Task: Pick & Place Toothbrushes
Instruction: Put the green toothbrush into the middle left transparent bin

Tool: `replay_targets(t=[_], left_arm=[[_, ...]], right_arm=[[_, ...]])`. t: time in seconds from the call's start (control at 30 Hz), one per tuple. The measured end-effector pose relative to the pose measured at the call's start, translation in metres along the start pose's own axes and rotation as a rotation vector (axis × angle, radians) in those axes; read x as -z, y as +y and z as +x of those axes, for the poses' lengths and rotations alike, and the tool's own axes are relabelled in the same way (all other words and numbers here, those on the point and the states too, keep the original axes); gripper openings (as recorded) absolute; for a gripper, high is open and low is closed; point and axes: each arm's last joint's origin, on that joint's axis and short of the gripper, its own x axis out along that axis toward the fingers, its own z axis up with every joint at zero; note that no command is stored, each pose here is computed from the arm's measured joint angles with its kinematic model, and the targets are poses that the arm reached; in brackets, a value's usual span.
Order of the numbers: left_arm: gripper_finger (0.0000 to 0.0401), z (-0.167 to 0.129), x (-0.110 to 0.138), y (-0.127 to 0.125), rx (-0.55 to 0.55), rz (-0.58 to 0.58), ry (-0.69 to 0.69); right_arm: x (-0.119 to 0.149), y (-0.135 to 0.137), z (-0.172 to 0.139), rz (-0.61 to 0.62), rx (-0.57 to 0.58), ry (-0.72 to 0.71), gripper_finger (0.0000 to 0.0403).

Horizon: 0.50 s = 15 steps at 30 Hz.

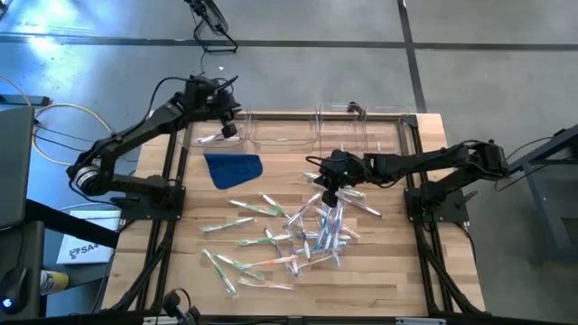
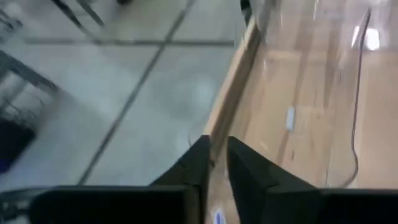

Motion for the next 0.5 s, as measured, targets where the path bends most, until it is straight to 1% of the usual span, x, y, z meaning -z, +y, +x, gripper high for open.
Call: replay_targets(t=[0.07,0.13,0.3,0.5], left_arm=[[0.0019,-0.004,0.006,-0.007,0.009,-0.005,-0.027],[0.0005,-0.009,0.012,-0.012,0.03,-0.015,-0.069],[0.0009,-0.024,0.026,-0.037,0.117,-0.003,-0.117],[0.0002,-0.048,0.027,-0.062,0.169,0.051,-0.22]], right_arm=[[0.0,0.0,0.0,0.004,0.0,0.0,0.0004],[0.0,0.0,0.0,0.019,0.0,0.0,0.0004],[0.0,0.0,0.0,0.023,0.0,-0.001,0.0004],[-0.001,0.0,0.0,0.02,-0.002,-0.009,0.0004]])
